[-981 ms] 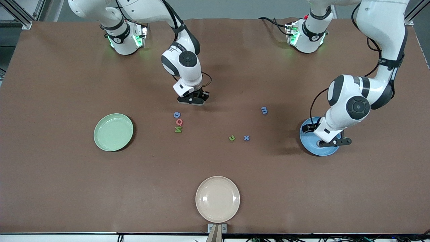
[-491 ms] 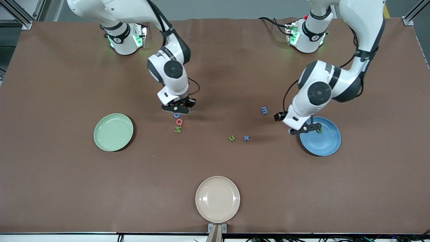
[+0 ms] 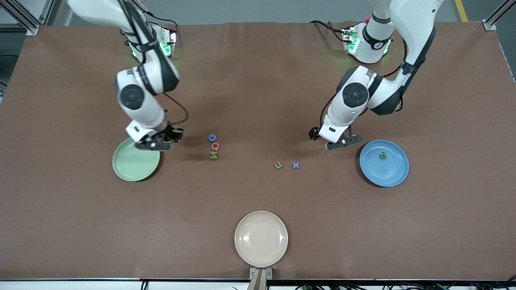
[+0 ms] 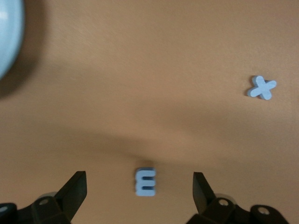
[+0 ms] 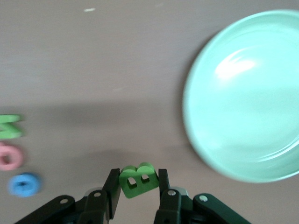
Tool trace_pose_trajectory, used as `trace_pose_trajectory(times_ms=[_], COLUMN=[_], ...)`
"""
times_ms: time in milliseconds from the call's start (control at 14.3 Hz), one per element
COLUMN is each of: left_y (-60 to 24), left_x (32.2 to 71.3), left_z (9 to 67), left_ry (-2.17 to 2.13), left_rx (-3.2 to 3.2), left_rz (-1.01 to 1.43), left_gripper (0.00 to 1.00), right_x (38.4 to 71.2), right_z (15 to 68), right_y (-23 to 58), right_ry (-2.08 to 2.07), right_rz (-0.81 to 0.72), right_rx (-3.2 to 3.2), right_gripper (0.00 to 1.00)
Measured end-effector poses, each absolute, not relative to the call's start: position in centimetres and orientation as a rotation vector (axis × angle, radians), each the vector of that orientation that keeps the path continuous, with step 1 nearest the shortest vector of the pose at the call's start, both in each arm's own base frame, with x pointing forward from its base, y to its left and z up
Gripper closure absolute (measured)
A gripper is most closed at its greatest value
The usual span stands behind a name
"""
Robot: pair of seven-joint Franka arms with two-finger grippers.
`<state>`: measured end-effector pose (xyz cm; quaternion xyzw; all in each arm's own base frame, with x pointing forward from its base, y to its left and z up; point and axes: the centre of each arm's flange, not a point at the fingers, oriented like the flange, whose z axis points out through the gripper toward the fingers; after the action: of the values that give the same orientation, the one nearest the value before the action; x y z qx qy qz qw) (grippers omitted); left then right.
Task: Sort upper and lower case letters into plates
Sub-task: 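Release the B with the right gripper while the left gripper grasps the E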
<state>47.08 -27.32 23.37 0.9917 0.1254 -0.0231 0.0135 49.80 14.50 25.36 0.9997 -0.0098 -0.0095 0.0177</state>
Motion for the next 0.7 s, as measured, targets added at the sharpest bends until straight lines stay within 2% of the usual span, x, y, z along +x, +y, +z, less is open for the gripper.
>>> trace_pose_trajectory(times_ms=[350, 701], left_y=[-28.7, -29.0], left_x=[45.2, 44.6], left_z=[20.3, 17.4], left_ry=[0.373, 0.381], left_rx=[3.106, 3.116], left_rz=[-0.087, -0.065], left_gripper=[0.0, 0.01], right_x=[47.7, 47.7], right_z=[21.7, 21.4], right_y=[3.6, 2.1], right_ry=[0.048, 0.054], right_rz=[-0.009, -0.012], right_rx=[3.116, 3.117], right_gripper=[0.63, 0.63])
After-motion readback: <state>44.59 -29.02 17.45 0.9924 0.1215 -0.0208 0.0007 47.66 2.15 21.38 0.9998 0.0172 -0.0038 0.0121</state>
